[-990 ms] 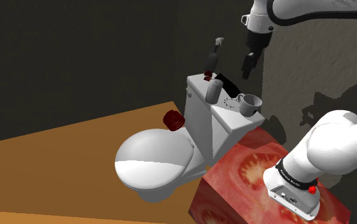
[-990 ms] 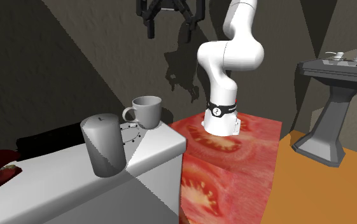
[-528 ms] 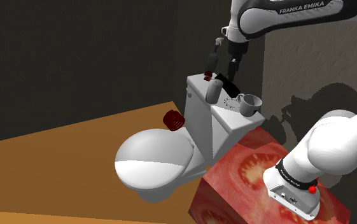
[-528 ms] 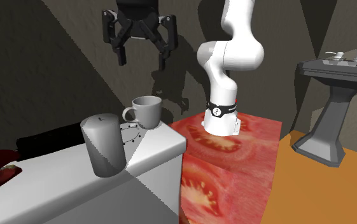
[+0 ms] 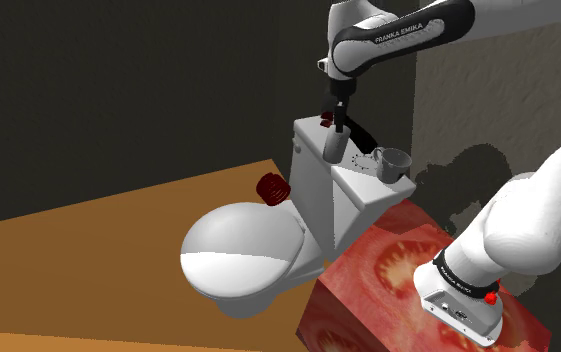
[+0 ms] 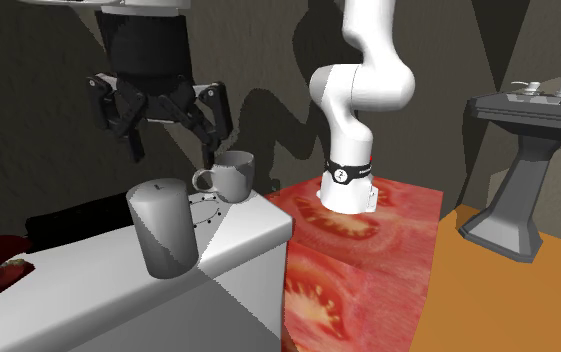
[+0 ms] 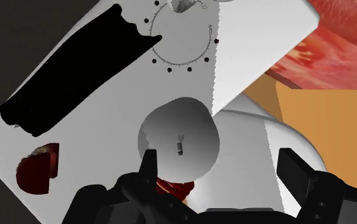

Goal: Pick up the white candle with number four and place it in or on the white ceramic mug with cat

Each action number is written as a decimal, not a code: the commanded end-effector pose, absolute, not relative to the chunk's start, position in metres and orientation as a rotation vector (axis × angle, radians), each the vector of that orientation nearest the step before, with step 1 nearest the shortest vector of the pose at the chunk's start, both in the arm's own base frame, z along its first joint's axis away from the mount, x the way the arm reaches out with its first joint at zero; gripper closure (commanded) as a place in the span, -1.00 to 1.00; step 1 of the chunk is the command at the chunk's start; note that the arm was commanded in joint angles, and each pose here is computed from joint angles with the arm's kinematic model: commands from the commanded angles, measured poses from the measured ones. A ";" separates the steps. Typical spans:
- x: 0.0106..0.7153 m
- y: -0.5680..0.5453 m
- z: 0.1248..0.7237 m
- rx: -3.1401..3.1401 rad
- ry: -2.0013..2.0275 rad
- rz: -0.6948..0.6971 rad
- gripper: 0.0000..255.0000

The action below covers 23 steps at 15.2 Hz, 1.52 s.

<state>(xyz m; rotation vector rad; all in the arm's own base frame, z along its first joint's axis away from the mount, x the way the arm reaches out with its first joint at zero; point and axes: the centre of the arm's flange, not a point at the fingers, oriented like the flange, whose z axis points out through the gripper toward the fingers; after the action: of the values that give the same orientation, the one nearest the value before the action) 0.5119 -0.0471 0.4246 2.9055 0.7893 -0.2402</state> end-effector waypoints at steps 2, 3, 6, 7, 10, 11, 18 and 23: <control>0.542 -0.050 0.396 2.876 0.881 -0.260 -1.00; 0.553 -0.050 0.387 2.866 0.911 -0.267 -1.00; 0.554 -0.051 0.375 2.863 0.918 -0.269 -1.00; 0.553 -0.052 0.370 2.863 0.918 -0.269 -1.00; 0.551 -0.055 0.354 2.863 0.918 -0.269 -1.00; 0.550 -0.056 0.346 2.863 0.918 -0.269 -1.00; 0.550 -0.056 0.346 2.863 0.918 -0.269 -1.00; 0.550 -0.056 0.346 2.863 0.918 -0.269 1.00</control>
<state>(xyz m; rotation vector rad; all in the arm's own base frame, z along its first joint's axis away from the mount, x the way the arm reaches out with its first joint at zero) 0.5503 -0.0555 0.3473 2.8625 0.9187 -0.2642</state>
